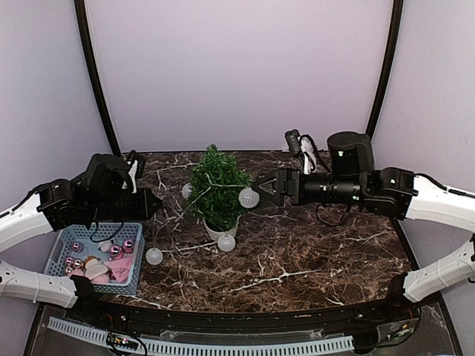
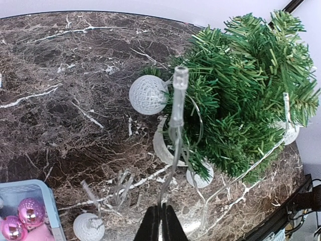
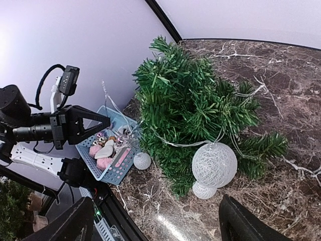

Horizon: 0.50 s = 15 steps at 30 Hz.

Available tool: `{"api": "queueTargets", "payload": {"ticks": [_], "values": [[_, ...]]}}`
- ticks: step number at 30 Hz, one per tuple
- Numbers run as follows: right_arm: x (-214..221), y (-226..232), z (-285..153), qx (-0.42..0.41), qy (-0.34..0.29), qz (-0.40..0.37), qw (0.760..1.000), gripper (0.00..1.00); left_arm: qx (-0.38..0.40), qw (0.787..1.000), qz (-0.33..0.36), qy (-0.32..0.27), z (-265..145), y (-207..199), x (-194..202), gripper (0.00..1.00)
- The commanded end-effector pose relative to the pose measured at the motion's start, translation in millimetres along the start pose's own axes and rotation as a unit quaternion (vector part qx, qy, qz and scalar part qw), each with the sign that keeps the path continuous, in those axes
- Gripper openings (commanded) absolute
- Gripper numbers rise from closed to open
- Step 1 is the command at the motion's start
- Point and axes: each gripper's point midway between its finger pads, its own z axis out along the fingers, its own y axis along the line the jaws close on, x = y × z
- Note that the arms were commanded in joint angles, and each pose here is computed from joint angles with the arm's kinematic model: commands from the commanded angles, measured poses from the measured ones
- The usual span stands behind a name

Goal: Decorate the small christmas tree
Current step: Wrap the side of the string light in the gap of the branches.

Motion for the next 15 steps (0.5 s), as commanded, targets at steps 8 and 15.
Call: {"api": "queueTargets", "payload": {"ticks": [8, 15], "values": [[-15, 29, 20, -0.055, -0.006, -0.043, 0.998, 0.80, 0.073, 0.996, 0.032, 0.035, 33, -18, 8, 0.00], [-16, 35, 45, -0.008, 0.013, -0.105, 0.994, 0.77, 0.090, 0.994, 0.049, 0.032, 45, -24, 11, 0.00]]}}
